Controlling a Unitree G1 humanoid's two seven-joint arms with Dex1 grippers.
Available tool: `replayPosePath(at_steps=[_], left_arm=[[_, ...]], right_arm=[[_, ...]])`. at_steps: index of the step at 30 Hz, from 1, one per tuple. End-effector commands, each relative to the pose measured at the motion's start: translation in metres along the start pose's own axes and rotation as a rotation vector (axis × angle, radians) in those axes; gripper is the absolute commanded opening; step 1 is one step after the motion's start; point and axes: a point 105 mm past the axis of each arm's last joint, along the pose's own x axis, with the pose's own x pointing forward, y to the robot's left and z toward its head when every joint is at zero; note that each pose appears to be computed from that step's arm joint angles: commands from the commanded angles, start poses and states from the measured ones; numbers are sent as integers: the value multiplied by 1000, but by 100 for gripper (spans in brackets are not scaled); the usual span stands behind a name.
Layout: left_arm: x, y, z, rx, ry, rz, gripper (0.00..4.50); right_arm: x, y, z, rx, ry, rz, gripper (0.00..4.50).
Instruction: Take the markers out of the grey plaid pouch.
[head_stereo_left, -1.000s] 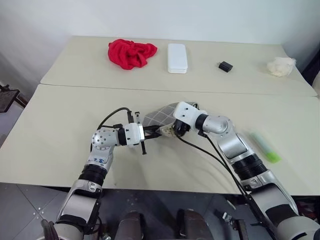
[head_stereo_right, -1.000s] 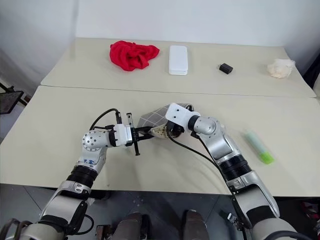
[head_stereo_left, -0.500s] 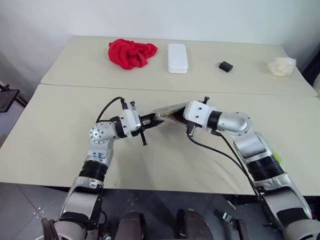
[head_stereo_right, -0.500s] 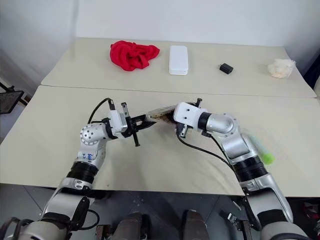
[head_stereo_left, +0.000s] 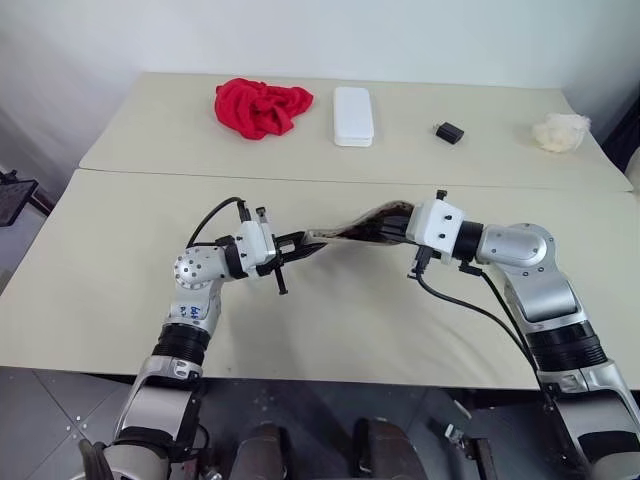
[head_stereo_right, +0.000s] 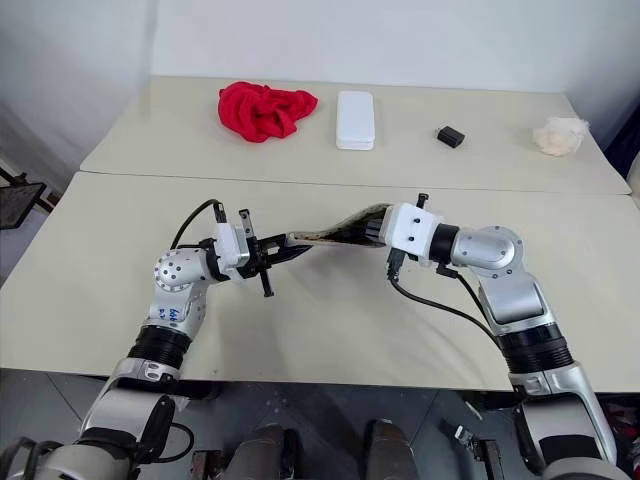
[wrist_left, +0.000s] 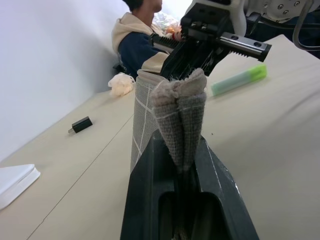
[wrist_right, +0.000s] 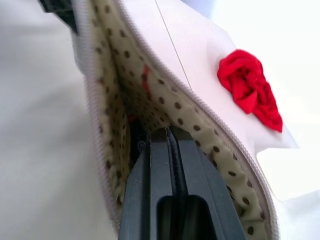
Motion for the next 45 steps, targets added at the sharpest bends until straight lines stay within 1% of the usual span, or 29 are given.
replayPosePath(at_steps=[1,4,7,12,16,19,21,24,30,32,34,36,39,43,45], left_arm=[[4,-2,11,37,-41,-17,0],[6,-3,13,34,-50,-24,0],[8,-4,16,29,-60,-29,0],[9,-8,17,13,-68,-45,0],[10,-20,20,-47,-99,-93,0],[9,-32,25,-111,-118,-146,0],[7,-34,27,-152,-123,-160,0],[5,-29,28,-199,-125,-142,0],[3,-19,27,-282,-142,-105,0],[1,-16,24,-370,-154,-79,0],[-4,-16,12,-506,-140,-58,0],[-9,-16,3,-555,-118,-43,0],[-10,-18,-3,-574,-102,-36,0],[-11,-28,-6,-500,-56,-95,0],[-11,-30,-7,-495,-52,-104,0]], right_arm=[[9,-2,8,-16,1,-36,93],[24,3,1,-39,65,-32,185],[32,8,-6,-112,118,-24,282],[40,10,-14,-162,187,-9,282],[44,12,-14,-184,233,0,282],[25,13,-18,-125,328,68,282],[12,10,-14,-116,358,85,282],[-6,9,-12,-89,404,109,282],[-30,7,-5,-69,462,150,282],[-35,5,-1,-57,486,166,282],[-31,6,3,-38,488,179,282],[-21,10,2,-8,484,185,282],[-3,10,-3,11,479,162,282],[19,10,-11,6,479,127,282],[26,11,-15,-4,488,115,282]])
